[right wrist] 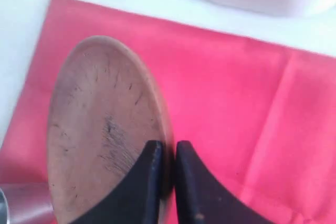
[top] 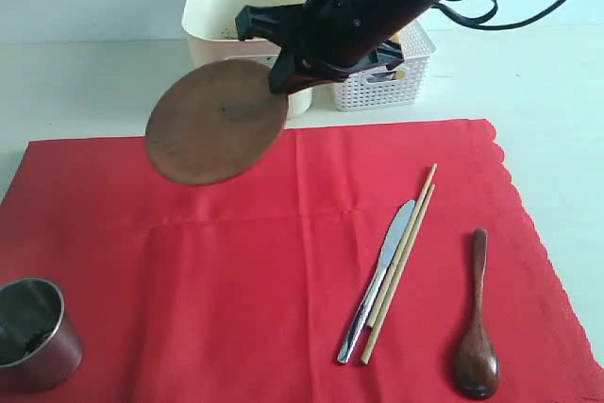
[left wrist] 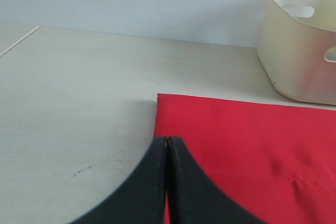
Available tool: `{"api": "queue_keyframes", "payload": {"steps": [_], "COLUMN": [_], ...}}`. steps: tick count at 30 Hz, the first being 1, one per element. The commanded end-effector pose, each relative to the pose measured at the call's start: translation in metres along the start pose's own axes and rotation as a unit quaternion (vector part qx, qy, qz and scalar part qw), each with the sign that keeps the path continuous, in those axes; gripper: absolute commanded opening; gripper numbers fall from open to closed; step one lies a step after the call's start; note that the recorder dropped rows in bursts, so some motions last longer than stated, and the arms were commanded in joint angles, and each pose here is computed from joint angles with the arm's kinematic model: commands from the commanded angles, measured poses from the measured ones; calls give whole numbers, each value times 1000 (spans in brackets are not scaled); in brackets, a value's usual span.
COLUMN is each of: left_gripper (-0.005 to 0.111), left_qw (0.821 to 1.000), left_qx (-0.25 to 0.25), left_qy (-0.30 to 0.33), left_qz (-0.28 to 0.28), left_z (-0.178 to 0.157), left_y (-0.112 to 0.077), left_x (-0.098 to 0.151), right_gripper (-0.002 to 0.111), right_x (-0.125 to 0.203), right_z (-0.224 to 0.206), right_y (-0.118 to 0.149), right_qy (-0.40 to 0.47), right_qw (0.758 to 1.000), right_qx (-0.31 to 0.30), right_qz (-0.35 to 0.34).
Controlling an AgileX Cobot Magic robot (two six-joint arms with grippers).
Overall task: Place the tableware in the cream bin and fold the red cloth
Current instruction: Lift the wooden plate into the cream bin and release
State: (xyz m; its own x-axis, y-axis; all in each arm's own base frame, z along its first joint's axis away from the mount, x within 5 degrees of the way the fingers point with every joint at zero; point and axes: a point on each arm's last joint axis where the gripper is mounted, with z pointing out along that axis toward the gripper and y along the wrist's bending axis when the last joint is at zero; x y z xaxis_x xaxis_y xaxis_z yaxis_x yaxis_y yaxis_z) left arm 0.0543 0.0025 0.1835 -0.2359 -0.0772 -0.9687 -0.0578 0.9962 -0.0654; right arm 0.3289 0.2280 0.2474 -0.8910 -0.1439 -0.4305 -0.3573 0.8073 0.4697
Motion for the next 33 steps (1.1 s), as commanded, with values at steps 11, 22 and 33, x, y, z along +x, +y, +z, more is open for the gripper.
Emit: {"api": "queue_keyframes", "payload": {"steps": [11,22,33], "left_gripper": [1,1,1], "left_qw": [1000,1000,1000], "left_qx": [1,1,1], "left_qy": [-6,-6,-6], "left_qz": [0,0,0], "left_z": [-1,-1,-1], "left_y": [0,0,0], "left_x": [-1,-1,-1], "right_gripper": [0,0,10], "right_x": [-62,-111,-106], "right_z": [-50,-9,22], "right_y": [19,-54,-70], "right_qy": [-209,-293,-267], "right_qw": [977,953,958], "right_qx": [-7,27,36], "right_qz": [-35,69,94]}}
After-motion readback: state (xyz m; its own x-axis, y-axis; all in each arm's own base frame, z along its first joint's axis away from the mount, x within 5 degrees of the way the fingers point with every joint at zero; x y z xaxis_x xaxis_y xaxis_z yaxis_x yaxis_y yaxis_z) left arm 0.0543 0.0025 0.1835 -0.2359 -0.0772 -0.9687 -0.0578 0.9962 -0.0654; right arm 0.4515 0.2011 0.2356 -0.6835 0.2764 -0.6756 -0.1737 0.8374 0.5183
